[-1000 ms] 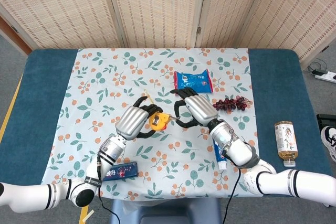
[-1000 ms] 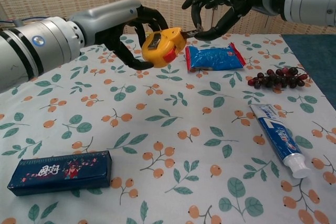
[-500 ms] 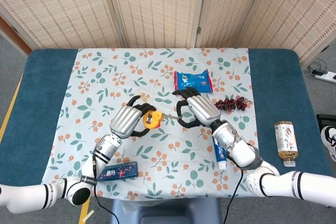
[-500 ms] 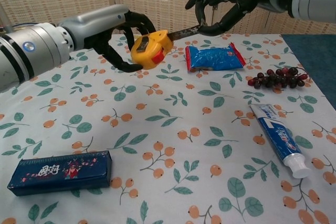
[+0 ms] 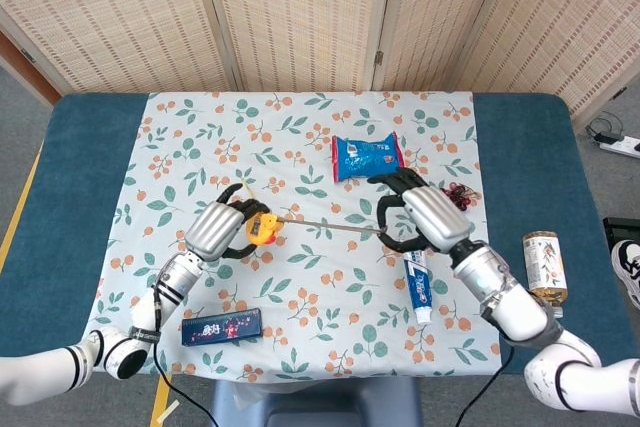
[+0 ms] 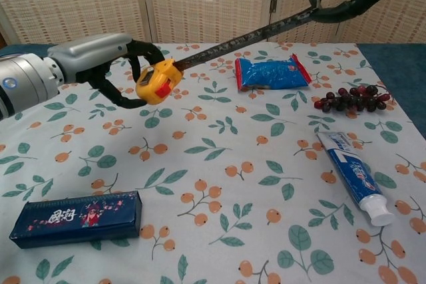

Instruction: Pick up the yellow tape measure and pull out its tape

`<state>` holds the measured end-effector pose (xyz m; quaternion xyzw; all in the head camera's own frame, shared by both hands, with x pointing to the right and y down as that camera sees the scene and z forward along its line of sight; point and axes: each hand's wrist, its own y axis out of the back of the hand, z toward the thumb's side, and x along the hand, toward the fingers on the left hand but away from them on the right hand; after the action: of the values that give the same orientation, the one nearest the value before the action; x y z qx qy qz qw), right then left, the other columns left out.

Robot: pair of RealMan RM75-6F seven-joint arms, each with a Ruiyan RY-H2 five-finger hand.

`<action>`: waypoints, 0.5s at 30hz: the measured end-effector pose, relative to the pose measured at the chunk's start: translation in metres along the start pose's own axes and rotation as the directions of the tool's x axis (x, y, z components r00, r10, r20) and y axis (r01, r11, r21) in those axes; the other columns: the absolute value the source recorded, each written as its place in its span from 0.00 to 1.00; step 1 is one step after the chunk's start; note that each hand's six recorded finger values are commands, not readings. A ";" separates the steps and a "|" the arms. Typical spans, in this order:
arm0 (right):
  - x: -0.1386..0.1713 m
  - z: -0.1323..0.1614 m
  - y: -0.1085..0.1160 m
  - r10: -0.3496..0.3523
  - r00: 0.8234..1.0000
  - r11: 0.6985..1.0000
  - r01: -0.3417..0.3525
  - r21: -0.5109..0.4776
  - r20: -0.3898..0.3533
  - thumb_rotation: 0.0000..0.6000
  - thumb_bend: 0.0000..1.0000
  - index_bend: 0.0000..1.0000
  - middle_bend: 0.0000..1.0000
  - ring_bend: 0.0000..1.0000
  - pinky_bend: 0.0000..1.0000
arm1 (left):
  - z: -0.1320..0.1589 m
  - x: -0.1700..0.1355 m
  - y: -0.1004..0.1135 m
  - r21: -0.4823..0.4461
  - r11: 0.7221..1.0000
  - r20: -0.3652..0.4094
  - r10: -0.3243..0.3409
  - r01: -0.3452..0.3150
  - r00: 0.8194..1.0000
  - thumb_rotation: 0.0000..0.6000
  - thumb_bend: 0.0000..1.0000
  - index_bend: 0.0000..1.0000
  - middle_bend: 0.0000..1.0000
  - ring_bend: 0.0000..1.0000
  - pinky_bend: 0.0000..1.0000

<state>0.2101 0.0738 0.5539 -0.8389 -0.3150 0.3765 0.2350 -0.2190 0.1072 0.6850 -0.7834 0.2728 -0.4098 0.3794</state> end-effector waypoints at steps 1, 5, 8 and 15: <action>0.005 -0.001 0.003 -0.004 1.000 1.000 0.004 -0.003 0.002 1.00 0.52 0.67 0.19 0.13 0.00 | -0.004 -0.001 -0.001 0.013 1.000 0.000 -0.001 0.001 1.000 1.00 0.44 0.59 0.53 0.45 0.11; 0.025 -0.004 0.017 -0.022 1.000 1.000 0.023 -0.017 0.005 1.00 0.53 0.67 0.19 0.13 0.00 | -0.017 -0.003 -0.009 0.053 0.999 -0.005 -0.010 0.010 1.000 1.00 0.44 0.58 0.53 0.45 0.11; 0.039 -0.006 0.026 -0.034 0.999 0.999 0.034 -0.021 0.005 1.00 0.53 0.67 0.19 0.13 0.00 | -0.022 -0.003 -0.013 0.067 0.998 -0.009 -0.017 0.017 1.000 1.00 0.44 0.58 0.53 0.45 0.11; 0.064 -0.007 0.040 -0.056 0.998 0.997 0.056 -0.059 -0.007 1.00 0.53 0.67 0.20 0.13 0.00 | -0.028 -0.002 -0.019 0.086 0.996 -0.025 -0.032 0.035 0.999 1.00 0.44 0.58 0.53 0.45 0.11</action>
<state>0.2626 0.0897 0.5017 -0.8378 -0.3482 0.3570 0.2222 -0.2418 0.1085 0.7105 -0.7657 0.2461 -0.4368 0.4029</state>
